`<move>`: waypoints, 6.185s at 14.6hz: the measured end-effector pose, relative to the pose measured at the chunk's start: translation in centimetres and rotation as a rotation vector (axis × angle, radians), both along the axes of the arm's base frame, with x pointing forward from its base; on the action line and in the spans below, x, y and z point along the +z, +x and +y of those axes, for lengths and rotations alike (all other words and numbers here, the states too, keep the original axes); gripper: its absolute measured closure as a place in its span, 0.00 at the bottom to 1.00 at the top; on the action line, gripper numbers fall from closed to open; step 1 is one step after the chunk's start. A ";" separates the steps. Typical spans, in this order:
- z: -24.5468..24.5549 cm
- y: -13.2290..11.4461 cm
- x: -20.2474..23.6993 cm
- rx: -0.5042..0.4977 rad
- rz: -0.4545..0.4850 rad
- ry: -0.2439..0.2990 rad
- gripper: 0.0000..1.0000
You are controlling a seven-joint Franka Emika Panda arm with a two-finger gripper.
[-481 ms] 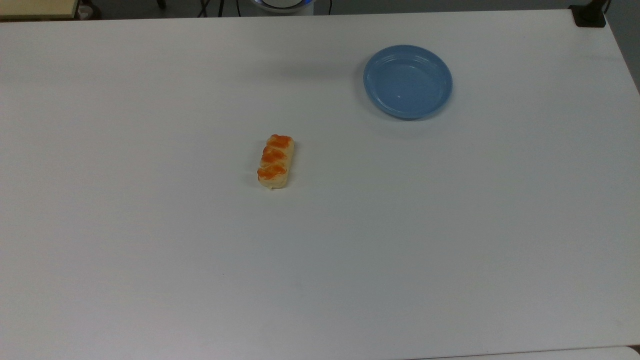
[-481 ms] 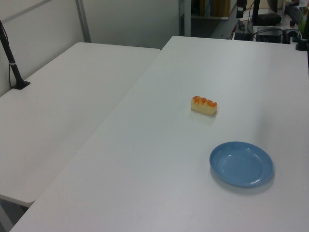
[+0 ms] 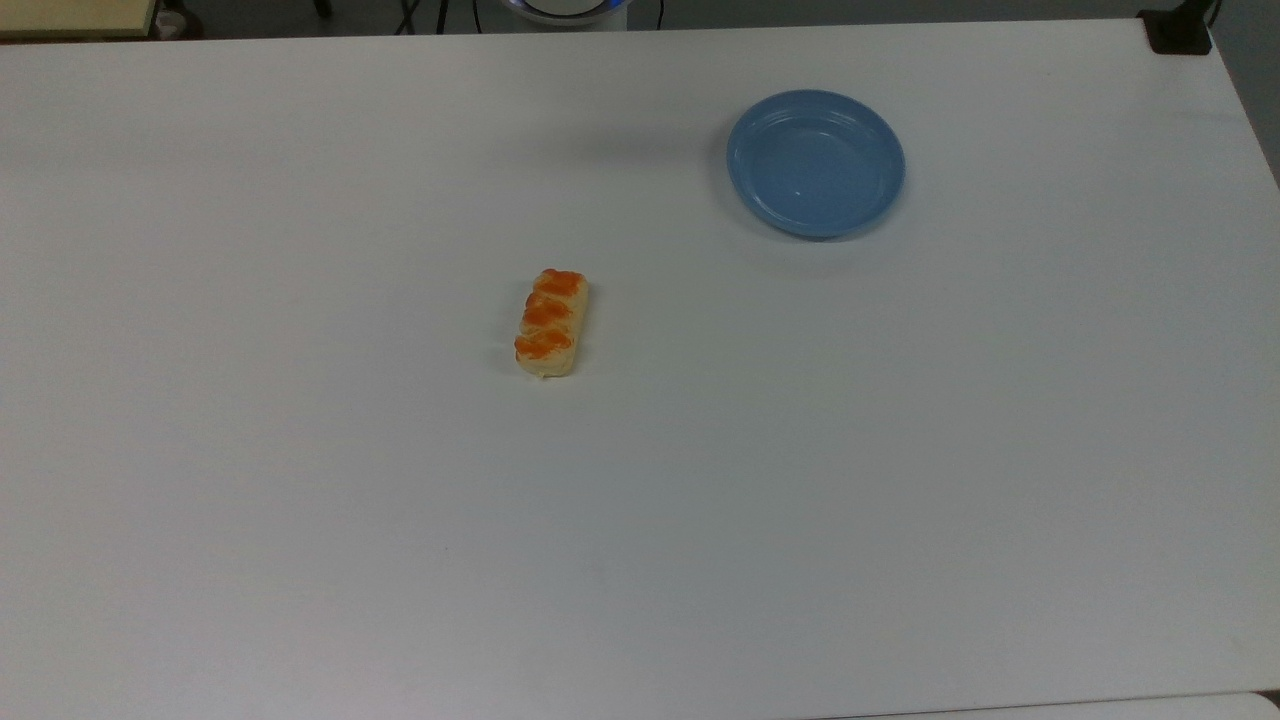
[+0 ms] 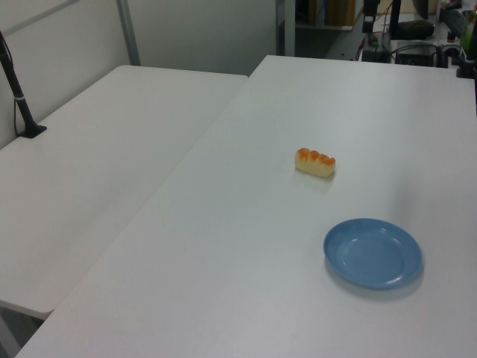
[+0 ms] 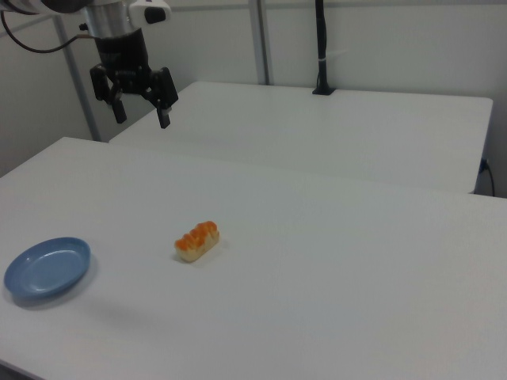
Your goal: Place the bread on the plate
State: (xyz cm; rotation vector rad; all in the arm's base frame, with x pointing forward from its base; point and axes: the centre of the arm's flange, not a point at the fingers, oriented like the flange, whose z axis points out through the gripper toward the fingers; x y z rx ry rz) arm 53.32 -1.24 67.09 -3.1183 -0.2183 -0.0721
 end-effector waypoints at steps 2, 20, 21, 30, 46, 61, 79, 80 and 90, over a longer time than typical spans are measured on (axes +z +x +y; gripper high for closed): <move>0.0 0.0 0.0 0.001 0.001 0.000 0.00; 0.1 1.0 -4.3 0.022 0.042 0.002 0.00; 0.1 1.1 -4.6 0.022 0.041 0.002 0.00; 0.0 2.2 -10.4 0.015 0.026 0.001 0.00; 3.4 8.2 -27.7 -0.140 0.008 -0.030 0.00; 5.2 9.1 -34.7 -0.125 0.038 -0.054 0.68; 20.5 -1.7 -10.8 0.113 0.118 -0.110 0.76; 22.2 -2.6 -10.4 0.136 0.119 -0.094 0.76; 32.4 -8.8 -18.8 0.206 0.150 -0.089 0.76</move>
